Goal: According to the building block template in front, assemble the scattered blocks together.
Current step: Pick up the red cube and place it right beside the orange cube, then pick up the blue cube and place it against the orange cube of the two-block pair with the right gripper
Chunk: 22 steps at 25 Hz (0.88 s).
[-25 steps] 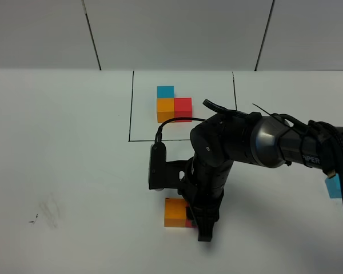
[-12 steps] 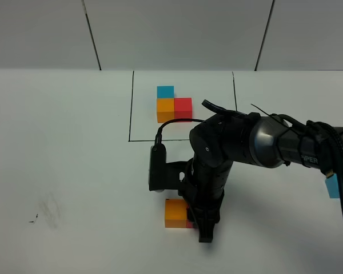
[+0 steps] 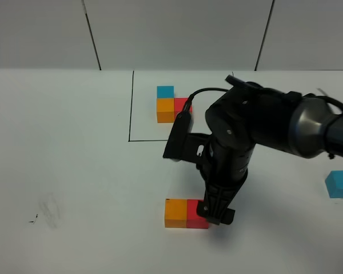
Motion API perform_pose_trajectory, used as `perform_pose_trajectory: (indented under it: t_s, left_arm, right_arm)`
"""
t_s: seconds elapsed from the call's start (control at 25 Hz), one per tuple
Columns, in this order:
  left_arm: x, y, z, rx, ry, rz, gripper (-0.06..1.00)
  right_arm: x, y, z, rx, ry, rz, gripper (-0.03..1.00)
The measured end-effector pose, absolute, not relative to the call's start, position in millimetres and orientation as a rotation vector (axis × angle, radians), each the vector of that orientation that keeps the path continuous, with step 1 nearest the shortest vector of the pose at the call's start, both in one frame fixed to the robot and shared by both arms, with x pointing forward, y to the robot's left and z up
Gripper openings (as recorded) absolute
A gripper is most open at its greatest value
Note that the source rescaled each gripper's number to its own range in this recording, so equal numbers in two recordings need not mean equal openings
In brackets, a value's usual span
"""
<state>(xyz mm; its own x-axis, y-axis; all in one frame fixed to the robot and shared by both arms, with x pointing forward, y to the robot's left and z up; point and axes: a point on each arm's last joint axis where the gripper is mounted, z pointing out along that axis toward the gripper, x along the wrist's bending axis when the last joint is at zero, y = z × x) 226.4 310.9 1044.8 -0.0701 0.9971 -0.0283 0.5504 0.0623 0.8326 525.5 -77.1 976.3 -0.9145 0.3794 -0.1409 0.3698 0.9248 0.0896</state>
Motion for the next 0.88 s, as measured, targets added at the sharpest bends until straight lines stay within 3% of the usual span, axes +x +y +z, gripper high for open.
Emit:
perform_pose_trajectory:
  t_s: [0.28,0.44,0.68,0.88]
  left_arm:
    - [226.4,310.9,1044.8,1.558,1.697,0.881,0.67]
    - [226.4,310.9,1044.8,1.558,1.697,0.881,0.67]
    - [226.4,310.9,1044.8,1.558,1.697,0.881,0.67]
    - [226.4,310.9,1044.8,1.558,1.697,0.881,0.67]
  right_arm:
    - [523.0,-128.1,1053.3,1.296,2.456,0.212,1.0]
    - [523.1,-171.2,1080.1,1.522,2.207,0.151,1.0]
    - [535.9,-236.2,1086.2,1.782,1.981,0.07,0.99]
    - [541.6,-284.1,1058.0,1.94,1.878,0.092,0.98]
